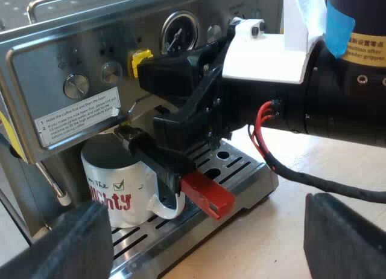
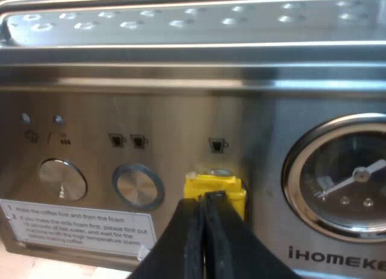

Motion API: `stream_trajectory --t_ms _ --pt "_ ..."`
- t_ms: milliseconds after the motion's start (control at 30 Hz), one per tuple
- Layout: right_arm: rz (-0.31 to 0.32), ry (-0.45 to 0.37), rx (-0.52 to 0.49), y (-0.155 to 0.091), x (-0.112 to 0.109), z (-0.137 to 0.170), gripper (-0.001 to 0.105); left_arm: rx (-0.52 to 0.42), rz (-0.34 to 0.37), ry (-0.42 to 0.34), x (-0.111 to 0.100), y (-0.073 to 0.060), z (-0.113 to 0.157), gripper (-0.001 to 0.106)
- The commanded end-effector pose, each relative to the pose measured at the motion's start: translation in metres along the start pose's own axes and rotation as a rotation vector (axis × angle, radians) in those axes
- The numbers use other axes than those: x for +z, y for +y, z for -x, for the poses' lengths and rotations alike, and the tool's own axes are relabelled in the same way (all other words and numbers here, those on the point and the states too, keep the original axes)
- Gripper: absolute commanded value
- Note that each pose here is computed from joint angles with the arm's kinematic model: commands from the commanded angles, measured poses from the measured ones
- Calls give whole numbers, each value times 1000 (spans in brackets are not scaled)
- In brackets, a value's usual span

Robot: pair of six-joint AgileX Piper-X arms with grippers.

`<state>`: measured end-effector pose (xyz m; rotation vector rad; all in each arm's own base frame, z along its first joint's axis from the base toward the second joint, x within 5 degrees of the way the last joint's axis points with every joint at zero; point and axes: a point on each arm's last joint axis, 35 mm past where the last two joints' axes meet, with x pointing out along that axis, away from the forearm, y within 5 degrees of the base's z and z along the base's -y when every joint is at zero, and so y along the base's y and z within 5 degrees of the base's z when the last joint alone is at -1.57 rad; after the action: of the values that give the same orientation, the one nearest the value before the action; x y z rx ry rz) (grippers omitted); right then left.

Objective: Place mug into machine

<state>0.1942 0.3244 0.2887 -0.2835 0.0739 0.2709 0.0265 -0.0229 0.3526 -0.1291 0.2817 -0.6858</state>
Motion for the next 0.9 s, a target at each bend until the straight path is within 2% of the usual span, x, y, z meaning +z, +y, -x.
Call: stream_trajectory --t_ms 33,233,267,333,400,433,467,500,600,733,767,800,900 --pt "-1 3 -47 -10 2 -10 0 -9 -22 -16 3 -1 1 67" --pt "56 13 76 7 16 34 1 -9 -22 -16 3 -1 1 67" --pt "63 11 103 9 20 44 4 -9 -22 -16 3 -1 1 67" --pt "55 15 125 10 23 55 15 -9 -22 -16 3 -1 1 67" --pt "45 28 156 9 27 70 36 -9 -22 -16 3 -1 1 67" --pt "46 30 165 8 28 72 40 -7 -22 -18 3 -1 1 67" --pt "50 35 179 6 30 76 51 -6 -16 -22 3 -1 1 67" --pt "56 43 201 3 31 78 61 -4 -2 -31 4 -1 1 67" --pt "75 59 244 -8 36 86 77 2 64 -94 11 -1 2 67" --pt "97 74 237 -28 43 95 78 -14 77 -172 19 -3 3 67" --pt "99 72 233 -35 47 98 78 -12 101 -194 22 -3 3 67" --pt "115 79 221 -48 50 101 78 -2 126 -210 24 -3 3 67" --pt "100 86 198 -76 58 105 78 41 145 -234 33 -3 1 67"
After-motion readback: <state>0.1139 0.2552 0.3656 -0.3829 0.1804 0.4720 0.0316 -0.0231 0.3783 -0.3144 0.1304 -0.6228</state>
